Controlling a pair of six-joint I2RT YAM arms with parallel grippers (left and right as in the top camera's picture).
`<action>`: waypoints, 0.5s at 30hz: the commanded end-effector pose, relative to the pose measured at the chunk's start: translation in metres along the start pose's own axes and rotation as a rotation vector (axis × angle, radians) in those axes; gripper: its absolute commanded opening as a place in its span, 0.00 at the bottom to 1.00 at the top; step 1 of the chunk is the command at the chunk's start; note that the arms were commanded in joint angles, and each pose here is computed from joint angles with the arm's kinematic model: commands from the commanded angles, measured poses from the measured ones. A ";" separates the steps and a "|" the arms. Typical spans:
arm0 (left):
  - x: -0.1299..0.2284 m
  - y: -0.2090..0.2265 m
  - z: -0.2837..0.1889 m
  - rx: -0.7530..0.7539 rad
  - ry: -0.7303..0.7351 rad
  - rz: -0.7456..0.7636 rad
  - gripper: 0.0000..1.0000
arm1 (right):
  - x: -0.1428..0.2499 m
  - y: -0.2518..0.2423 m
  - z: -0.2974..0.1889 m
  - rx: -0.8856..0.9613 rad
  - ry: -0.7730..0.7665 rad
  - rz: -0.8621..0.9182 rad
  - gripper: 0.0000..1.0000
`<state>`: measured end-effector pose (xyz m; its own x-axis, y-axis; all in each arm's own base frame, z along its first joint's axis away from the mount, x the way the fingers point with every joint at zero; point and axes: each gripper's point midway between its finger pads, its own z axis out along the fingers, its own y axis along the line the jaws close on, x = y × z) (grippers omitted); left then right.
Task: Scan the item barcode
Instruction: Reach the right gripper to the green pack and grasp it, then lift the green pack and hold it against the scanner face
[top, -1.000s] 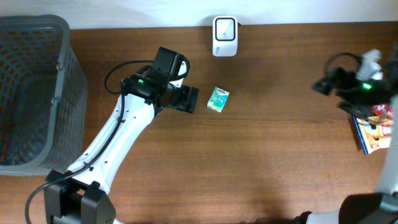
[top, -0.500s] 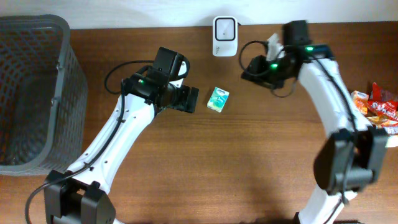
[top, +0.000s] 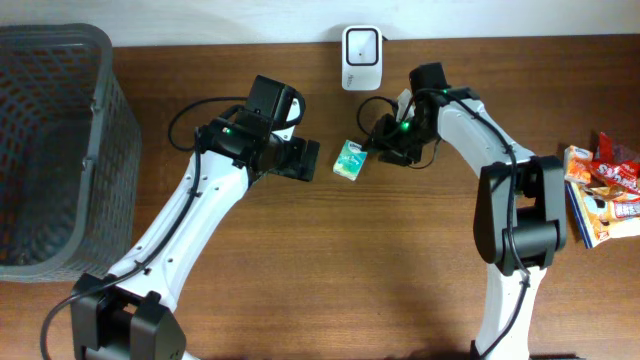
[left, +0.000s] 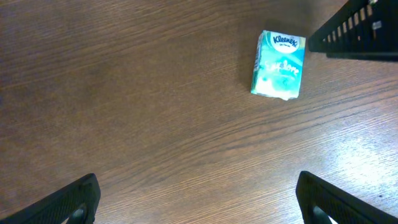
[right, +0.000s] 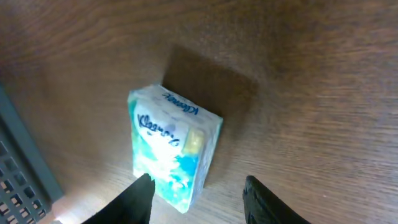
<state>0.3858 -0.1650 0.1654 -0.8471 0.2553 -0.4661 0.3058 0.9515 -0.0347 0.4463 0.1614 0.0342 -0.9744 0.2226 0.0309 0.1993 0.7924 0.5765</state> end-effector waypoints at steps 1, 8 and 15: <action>-0.008 0.003 -0.009 -0.007 -0.031 0.010 0.99 | 0.012 -0.007 0.015 -0.010 0.033 0.012 0.47; -0.008 0.003 -0.009 -0.007 -0.031 0.010 0.99 | 0.013 -0.005 0.030 -0.031 0.009 -0.024 0.47; -0.008 0.003 -0.009 -0.007 -0.031 0.011 0.99 | 0.016 0.005 0.040 -0.006 -0.004 -0.031 0.47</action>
<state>0.3858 -0.1650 0.1654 -0.8471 0.2553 -0.4661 0.3058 0.9515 -0.0347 0.4421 0.1898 0.0157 -0.9823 0.1864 -0.0156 0.1390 0.7830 0.6064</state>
